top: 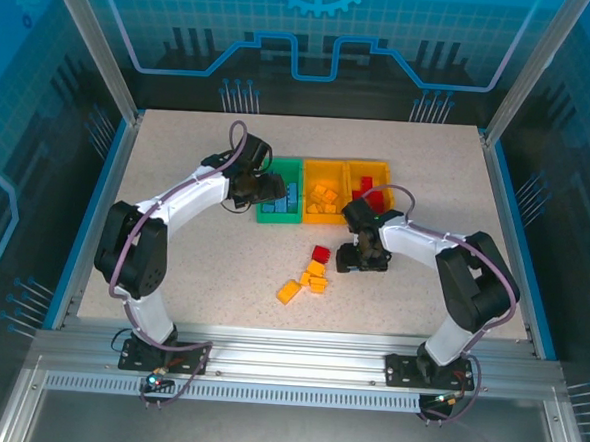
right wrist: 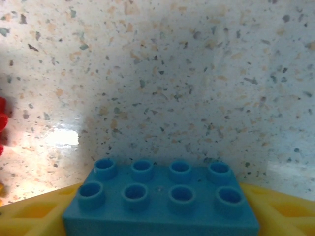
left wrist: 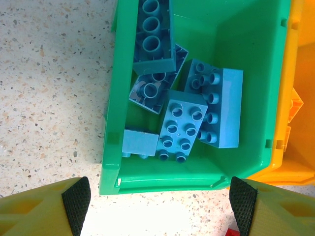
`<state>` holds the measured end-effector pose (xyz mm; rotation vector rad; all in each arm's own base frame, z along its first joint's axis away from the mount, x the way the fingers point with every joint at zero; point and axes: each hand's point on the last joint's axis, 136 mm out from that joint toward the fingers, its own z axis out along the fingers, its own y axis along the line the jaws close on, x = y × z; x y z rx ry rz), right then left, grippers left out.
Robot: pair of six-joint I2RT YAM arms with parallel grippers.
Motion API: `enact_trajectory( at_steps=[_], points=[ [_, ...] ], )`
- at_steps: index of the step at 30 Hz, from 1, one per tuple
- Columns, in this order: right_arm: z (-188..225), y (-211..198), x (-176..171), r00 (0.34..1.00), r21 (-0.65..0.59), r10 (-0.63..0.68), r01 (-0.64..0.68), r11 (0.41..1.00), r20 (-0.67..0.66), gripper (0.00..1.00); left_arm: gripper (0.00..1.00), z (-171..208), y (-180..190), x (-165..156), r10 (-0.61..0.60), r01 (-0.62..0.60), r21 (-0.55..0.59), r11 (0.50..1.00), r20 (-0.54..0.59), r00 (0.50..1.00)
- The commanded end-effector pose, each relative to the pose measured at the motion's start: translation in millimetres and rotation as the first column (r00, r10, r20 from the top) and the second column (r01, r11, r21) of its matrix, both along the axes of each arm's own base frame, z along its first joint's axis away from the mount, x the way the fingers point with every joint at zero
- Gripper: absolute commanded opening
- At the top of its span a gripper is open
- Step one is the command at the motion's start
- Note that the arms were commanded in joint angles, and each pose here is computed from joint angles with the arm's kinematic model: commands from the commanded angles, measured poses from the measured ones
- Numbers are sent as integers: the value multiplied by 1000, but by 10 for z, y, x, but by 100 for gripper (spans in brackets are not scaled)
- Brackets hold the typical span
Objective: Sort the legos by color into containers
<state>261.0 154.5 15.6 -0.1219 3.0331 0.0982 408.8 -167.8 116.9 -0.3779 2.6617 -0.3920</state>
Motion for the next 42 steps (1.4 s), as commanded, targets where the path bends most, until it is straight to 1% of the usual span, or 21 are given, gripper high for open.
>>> enact_trajectory(
  at_steps=[1,2,3,5,7,10,12,13,16,18,21,26,31,35,37,38,42],
  points=[
    [23,-8,-3,1000,-25,13,-13,1000,-2,60,79,91,52,-46,13,-13,-14,1000,14,1000],
    [53,11,-1,1000,-23,19,-18,1000,3,56,79,76,56,-55,15,-15,-13,1000,10,1000],
    [90,24,1,1000,-27,23,-23,999,8,54,79,67,58,-68,16,-16,-13,1000,6,1000],
    [223,91,21,999,-23,40,-39,999,36,54,79,43,74,-105,17,-17,-11,1000,0,1000],
    [397,195,69,996,13,45,-46,999,73,54,80,49,86,-142,18,-18,-13,1000,1,1000],
    [703,398,220,989,114,33,-49,992,144,53,83,62,144,-214,35,-35,-8,999,11,999],
    [907,602,345,982,206,33,-72,976,188,53,94,72,197,-270,48,-48,-1,999,20,999],
    [1012,720,426,977,254,32,-87,963,212,53,97,81,217,-304,50,-50,3,999,27,998],
    [1240,1043,670,968,369,30,-124,921,251,52,99,25,263,-424,42,-42,5,999,32,999],
    [1332,1241,831,966,419,37,-145,896,257,51,99,-37,315,-519,45,-46,19,999,18,999],
    [1365,1470,1075,969,444,46,-153,883,243,50,99,-170,418,-674,66,-64,57,996,-26,997],
    [1320,1759,1439,976,466,47,-143,873,212,51,99,-299,486,-891,86,-84,54,995,-47,995],
    [1234,1921,1710,984,478,24,-107,872,177,51,99,-360,468,-1032,77,-75,42,996,-60,995],
    [1166,2008,1859,988,481,7,-82,873,156,59,99,-386,327,-1122,23,-20,51,998,-61,998],
    [1188,2021,1898,988,477,0,-75,876,155,71,99,-395,233,-1156,-10,13,52,999,-59,998],
    [1084,2030,1914,991,471,1,-66,880,137,73,99,-406,191,-1180,-27,30,54,998,-61,998],
    [1168,2068,1899,990,490,5,-75,869,143,86,99,-454,20,-1290,-102,105,43,994,-57,993]
  ],
)
